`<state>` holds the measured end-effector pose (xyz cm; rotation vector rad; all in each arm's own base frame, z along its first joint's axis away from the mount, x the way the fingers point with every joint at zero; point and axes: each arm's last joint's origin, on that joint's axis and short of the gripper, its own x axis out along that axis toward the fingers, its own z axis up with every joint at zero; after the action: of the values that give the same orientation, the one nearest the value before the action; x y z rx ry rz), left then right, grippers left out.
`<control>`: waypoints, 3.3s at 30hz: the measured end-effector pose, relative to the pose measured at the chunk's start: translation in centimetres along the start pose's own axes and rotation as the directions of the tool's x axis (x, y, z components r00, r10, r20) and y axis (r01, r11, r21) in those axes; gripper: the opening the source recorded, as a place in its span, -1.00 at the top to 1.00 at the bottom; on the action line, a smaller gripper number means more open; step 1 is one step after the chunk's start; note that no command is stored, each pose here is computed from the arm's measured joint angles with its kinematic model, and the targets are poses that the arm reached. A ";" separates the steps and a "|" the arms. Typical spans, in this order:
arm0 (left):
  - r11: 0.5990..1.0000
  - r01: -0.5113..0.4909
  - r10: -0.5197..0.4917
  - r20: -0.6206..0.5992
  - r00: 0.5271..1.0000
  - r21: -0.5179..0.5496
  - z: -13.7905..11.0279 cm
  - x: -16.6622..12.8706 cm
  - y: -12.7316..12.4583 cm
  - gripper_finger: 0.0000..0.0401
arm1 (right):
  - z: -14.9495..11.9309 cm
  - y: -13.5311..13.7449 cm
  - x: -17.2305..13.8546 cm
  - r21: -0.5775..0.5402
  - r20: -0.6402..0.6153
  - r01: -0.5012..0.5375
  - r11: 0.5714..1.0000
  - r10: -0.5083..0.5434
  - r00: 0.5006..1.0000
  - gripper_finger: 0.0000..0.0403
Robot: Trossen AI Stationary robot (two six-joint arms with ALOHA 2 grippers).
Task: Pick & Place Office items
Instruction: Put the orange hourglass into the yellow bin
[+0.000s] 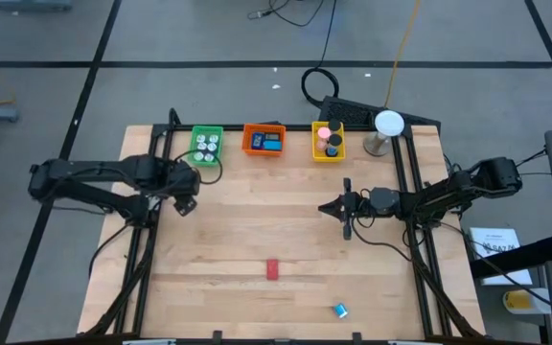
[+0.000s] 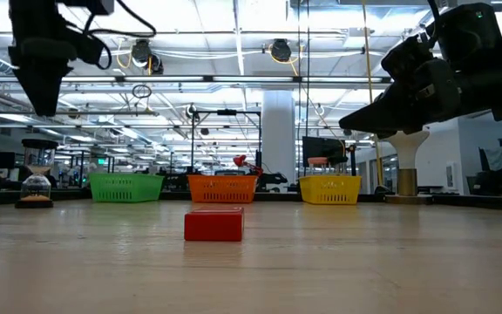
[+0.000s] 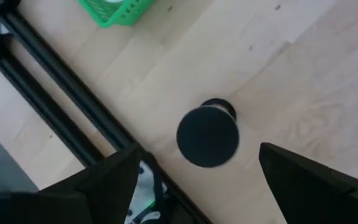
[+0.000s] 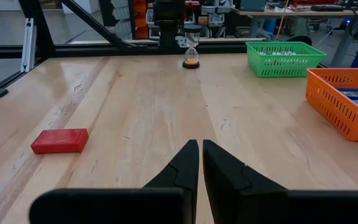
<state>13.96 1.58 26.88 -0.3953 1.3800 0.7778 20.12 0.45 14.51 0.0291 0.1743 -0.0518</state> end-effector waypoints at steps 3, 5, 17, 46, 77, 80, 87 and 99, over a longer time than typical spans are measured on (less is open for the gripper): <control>1.000 0.020 -0.020 -0.011 1.000 0.004 0.5 1.3 0.1 -0.67 | 0.0 0.0 0.0 -0.001 0.000 0.000 1.000 0.000 1.000 0.91; 0.998 0.057 -0.057 -0.016 0.998 0.016 0.8 2.4 0.1 -0.67 | 0.0 0.0 0.0 -0.001 0.000 0.000 1.000 0.000 1.000 0.91; 0.998 0.067 -0.065 -0.082 0.994 0.011 0.1 6.0 0.3 -0.67 | 0.0 0.0 0.0 -0.002 0.000 0.000 1.000 0.000 1.000 0.91; 0.934 0.211 -0.304 0.332 0.893 0.288 13.6 -1.6 -5.1 -0.05 | 0.2 0.0 0.0 -0.016 0.022 0.000 1.000 0.000 1.000 0.91; 0.737 0.083 -0.315 0.232 0.920 0.670 26.9 7.7 -15.4 -0.10 | -0.1 0.0 0.0 -0.026 -0.016 -0.001 1.000 0.000 1.000 0.91; 0.738 0.083 -0.317 0.235 0.919 0.670 26.9 7.5 -15.5 -0.18 | -0.2 0.0 0.0 -0.026 -0.018 -0.001 1.000 0.000 1.000 0.91; 0.741 0.060 -0.289 0.238 0.927 0.668 26.8 7.6 -15.3 -0.44 | -0.2 0.0 0.0 -0.027 -0.023 0.000 1.000 0.000 1.000 0.91; 0.701 0.064 -0.340 0.254 0.905 0.710 23.6 1.8 -11.9 0.15 | -0.1 0.0 0.0 -0.075 -0.015 -0.001 0.997 0.000 1.000 0.91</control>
<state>39.20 9.55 27.20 0.1907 1.1363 0.0884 20.09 0.46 14.36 -0.0449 0.1914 -0.0443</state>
